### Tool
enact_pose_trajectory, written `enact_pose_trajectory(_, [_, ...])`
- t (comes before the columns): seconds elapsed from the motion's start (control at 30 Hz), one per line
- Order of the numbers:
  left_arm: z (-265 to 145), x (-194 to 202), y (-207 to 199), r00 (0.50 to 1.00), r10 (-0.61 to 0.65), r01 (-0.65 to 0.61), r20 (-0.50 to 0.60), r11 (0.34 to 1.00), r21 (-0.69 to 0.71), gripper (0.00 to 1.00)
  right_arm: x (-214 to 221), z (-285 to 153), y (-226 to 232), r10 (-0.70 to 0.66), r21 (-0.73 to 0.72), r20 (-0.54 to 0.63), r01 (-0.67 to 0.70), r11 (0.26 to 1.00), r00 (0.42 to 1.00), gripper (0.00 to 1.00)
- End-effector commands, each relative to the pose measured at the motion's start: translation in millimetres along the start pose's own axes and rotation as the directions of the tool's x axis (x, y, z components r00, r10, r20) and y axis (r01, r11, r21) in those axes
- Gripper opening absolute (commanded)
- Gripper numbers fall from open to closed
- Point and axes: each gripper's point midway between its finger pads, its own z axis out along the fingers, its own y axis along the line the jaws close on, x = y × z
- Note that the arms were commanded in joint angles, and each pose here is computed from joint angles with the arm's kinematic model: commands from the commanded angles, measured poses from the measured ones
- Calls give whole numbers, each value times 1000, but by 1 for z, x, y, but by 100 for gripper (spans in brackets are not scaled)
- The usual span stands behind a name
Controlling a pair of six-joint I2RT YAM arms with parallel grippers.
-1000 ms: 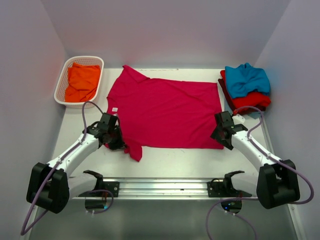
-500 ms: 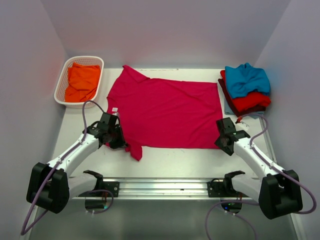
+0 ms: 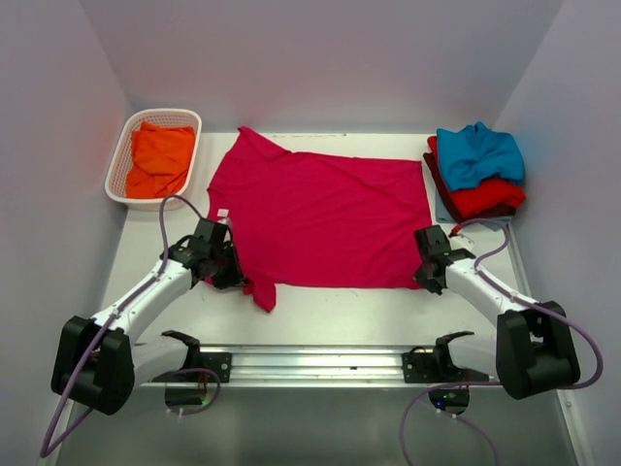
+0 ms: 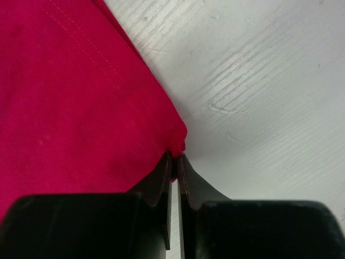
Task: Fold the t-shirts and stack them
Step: Grap the side of the flattened tshirt closest away from the robot with both arms
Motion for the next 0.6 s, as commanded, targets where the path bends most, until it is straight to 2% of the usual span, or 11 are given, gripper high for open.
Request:
enact_pose_trajectory(0.0, [-8,-10,-8,999,20,-22,50,999,27,0,-4,-1,3,19,-19,17,-18,1000,1000,3])
enact_pose_trajectory(0.23, [-35,-30,-11,986,20,-22,165,1000,9,0,-22,-27,-1,7,-58,80,-3,998,997,0])
enact_pose_trajectory(0.37, [-39,-42,-7,978,32,-27,208,999,-28,0,-45,-39,6,4,-74,148,7,997,989,0])
enact_pose_trajectory(0.57, [-31,-69,4,958,66,-37,279,993,-110,0,-74,-33,27,-27,-52,197,37,998,980,0])
